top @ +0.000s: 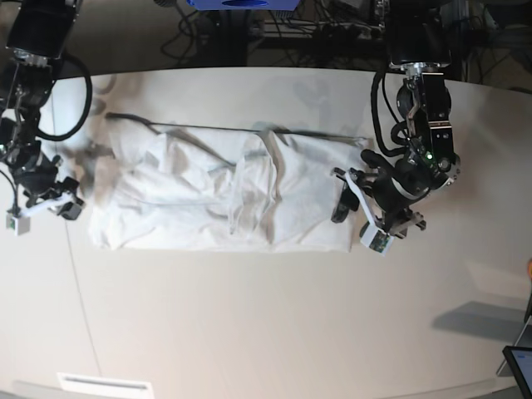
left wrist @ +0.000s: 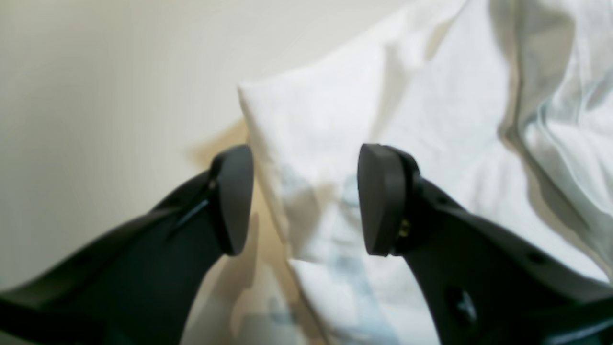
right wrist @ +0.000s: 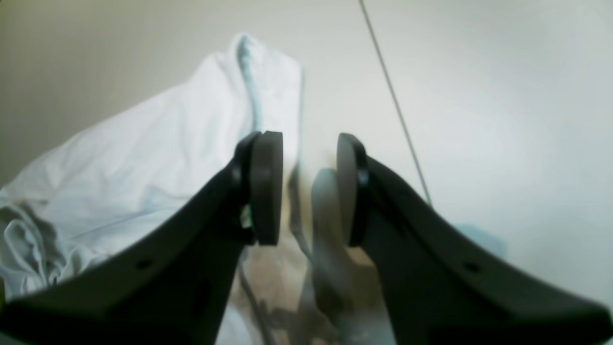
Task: Fold the T-shirt properly
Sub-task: 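Smooth the folded shirt with the left gripper and withdraw the right gripper, then move both grippers to the two ends of the folded shirt, then push both shirt ends inward with both grippers to compact the fold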
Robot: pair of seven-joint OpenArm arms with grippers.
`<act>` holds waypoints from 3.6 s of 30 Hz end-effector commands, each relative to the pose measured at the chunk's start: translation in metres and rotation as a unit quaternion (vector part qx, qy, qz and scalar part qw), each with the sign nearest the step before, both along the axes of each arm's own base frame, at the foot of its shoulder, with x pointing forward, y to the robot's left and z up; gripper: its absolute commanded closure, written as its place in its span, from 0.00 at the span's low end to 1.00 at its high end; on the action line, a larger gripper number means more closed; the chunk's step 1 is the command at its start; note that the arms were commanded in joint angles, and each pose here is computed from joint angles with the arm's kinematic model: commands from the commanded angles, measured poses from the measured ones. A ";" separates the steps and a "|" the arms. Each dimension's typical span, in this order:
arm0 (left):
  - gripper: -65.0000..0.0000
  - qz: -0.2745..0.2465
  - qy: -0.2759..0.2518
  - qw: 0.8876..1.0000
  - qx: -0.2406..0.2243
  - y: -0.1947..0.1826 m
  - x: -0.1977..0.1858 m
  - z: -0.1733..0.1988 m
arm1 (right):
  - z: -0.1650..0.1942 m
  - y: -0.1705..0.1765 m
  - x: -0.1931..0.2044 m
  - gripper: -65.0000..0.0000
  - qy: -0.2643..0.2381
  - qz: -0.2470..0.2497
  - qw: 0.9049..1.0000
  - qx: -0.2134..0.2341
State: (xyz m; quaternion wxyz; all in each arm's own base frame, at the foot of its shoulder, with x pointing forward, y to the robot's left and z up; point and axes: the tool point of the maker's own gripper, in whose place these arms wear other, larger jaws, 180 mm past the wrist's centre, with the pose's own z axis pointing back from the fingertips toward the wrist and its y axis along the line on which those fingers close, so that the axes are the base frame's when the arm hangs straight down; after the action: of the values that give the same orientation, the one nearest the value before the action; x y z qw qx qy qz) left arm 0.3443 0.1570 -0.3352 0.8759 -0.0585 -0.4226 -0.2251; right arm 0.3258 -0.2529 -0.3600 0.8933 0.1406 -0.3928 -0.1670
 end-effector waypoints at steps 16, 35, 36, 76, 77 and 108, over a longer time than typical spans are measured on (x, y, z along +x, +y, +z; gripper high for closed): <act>1.00 0.163 -0.052 0.981 0.094 0.158 -0.004 0.068 | 0.015 0.014 0.005 0.71 -0.002 0.079 0.997 -0.013; 1.00 0.141 0.113 0.955 0.237 0.188 -0.030 -0.035 | 0.027 -0.026 -0.022 0.16 0.025 0.019 0.998 0.048; 1.00 0.125 0.115 0.955 0.244 0.182 -0.028 -0.038 | 0.030 -0.024 -0.022 0.16 0.016 0.019 0.998 0.063; 1.00 0.089 0.127 0.980 -0.128 0.098 -0.027 -0.068 | -0.056 0.059 -0.037 0.16 0.104 0.062 0.974 0.191; 1.00 0.087 0.127 0.979 -0.134 0.093 -0.027 -0.070 | -0.056 0.060 -0.039 0.16 0.104 0.063 0.974 0.190; 1.00 0.026 0.130 0.975 -0.179 0.012 0.004 -0.063 | -0.063 0.088 -0.068 0.43 0.178 0.051 0.954 0.235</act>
State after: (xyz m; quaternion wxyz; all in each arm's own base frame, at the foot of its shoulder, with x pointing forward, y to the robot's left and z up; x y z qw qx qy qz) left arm 0.3438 0.1699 -0.4055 0.9076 -0.2331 -0.3332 -0.1045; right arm 0.2727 -0.1624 -0.4099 0.8812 0.3573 -0.2050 -0.2317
